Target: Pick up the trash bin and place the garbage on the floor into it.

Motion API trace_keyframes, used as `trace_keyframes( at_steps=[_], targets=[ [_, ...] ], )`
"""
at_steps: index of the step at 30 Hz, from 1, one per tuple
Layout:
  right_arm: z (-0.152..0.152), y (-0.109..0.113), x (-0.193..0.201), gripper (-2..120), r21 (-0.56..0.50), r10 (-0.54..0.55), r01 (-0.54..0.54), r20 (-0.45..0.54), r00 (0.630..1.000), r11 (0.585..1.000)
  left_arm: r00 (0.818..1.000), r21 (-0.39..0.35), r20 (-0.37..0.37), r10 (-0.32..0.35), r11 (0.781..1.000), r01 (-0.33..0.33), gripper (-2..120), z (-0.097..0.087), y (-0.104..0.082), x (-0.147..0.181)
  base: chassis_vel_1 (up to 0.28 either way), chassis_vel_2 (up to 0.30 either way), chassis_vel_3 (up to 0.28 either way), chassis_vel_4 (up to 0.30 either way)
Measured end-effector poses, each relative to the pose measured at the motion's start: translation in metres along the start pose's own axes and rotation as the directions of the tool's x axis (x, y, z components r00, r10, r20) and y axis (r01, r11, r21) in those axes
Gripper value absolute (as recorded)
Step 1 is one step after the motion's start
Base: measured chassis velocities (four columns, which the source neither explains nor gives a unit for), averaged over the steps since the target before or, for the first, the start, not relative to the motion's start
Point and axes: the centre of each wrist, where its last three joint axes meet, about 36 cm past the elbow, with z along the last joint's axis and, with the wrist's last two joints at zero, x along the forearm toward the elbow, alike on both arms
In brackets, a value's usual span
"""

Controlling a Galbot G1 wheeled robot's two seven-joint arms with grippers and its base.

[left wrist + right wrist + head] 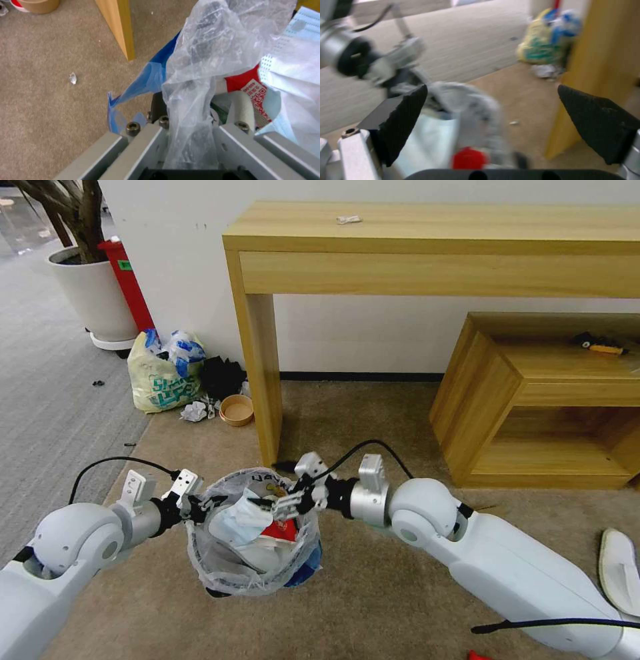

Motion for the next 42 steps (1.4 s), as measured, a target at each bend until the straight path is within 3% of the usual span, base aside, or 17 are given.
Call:
trace_keyframes(
  at_steps=[8, 15, 26, 42],
  targets=[
    [0.025, -0.011, 0.036, 100, -0.065, 0.243, -0.241, 0.027, 0.97, 0.968, 1.0, 0.01, 0.003, -0.009, 1.0, 0.009, 0, 0.004, 0.0, 0.007, 0.0, 0.0, 0.0, 0.0],
    [0.047, -0.014, 0.082, 100, -0.074, 0.468, -0.466, 0.014, 0.884, 0.882, 1.0, 0.016, -0.004, -0.005, 1.0, 0.005, 0, 0.016, -0.013, 0.014, 0.0, 0.0, 0.0, 0.0],
    [0.069, -0.007, 0.139, 100, -0.063, 0.592, -0.594, -0.047, 0.804, 0.802, 1.0, 0.013, 0.012, 0.005, 1.0, -0.005, 0, 0.017, -0.025, 0.015, 0.0, 0.0, 0.0, 0.0],
    [0.078, -0.009, 0.15, 100, -0.059, 0.6, -0.603, -0.063, 0.798, 0.796, 1.0, 0.008, 0.01, 0.006, 1.0, -0.007, 0, 0.02, -0.033, 0.018, -0.102, -0.082, 0.088, 0.082]
  ],
)
